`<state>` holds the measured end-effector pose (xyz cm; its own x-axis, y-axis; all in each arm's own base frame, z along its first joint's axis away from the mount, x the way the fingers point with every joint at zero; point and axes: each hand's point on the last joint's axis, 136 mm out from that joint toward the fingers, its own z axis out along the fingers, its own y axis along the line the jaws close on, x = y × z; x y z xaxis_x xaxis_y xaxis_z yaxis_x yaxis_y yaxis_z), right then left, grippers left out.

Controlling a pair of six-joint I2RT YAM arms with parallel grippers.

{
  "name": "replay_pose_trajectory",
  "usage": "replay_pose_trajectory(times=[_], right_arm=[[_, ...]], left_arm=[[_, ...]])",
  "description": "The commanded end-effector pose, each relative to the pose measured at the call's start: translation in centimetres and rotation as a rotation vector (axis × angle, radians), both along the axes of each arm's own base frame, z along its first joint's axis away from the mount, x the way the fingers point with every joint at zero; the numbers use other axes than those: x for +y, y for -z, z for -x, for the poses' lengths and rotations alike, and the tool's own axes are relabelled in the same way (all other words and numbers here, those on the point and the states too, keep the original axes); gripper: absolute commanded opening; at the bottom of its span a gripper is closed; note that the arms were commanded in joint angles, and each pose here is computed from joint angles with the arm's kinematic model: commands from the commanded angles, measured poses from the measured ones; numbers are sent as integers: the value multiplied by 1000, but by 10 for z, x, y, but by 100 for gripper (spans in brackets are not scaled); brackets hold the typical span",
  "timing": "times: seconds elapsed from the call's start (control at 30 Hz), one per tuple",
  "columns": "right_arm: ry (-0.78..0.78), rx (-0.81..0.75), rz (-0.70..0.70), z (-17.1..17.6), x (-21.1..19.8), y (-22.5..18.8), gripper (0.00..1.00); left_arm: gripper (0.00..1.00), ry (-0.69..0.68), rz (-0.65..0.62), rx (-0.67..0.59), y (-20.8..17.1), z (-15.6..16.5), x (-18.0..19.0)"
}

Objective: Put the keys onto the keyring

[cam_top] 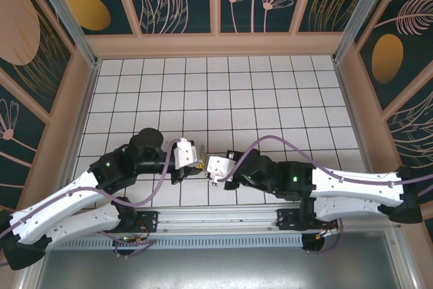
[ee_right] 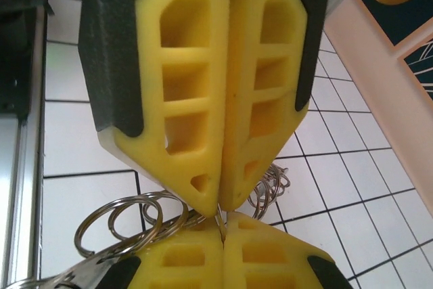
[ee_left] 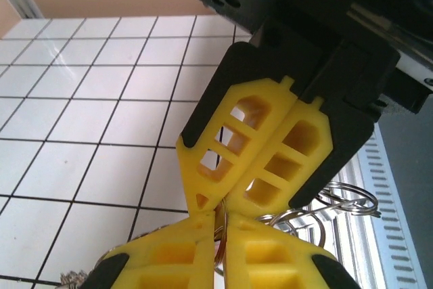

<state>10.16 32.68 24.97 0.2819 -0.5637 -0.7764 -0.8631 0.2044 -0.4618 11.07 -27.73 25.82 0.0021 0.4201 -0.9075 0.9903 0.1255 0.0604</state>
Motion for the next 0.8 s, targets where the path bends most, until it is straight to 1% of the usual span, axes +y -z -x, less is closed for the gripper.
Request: replay_pose_trajectory(times=[0.0, 0.13, 0.2, 0.27, 0.4, 0.5, 0.57, 0.7, 0.77], right_arm=[[-70, -48, -166, 12, 14, -60, 0], [-123, -37, -203, 22, 13, -70, 0], [-131, -34, -210, 24, 13, -72, 0], [-137, -32, -217, 25, 12, -74, 0], [-126, -21, -225, 24, 11, -71, 0], [-110, -8, -233, 23, 8, -65, 7], [-115, 0, -246, 25, 6, -66, 7], [-147, -8, -305, 33, 0, -75, 9], [-181, -15, -347, 40, -4, -82, 13]], left_arm=[[11, 19, 24, -35, -11, 0, -6], [10, 20, 37, -40, -12, 0, -7], [0, 30, 47, -43, -13, 2, -7], [0, 43, 71, -43, -17, 3, -9], [0, 50, 195, -63, -41, 8, -10], [0, 70, 309, -84, -63, 16, -6], [0, 102, 372, -80, -74, 24, -4], [0, 151, 432, -62, -82, 34, -4], [0, 172, 441, -53, -83, 38, -4]])
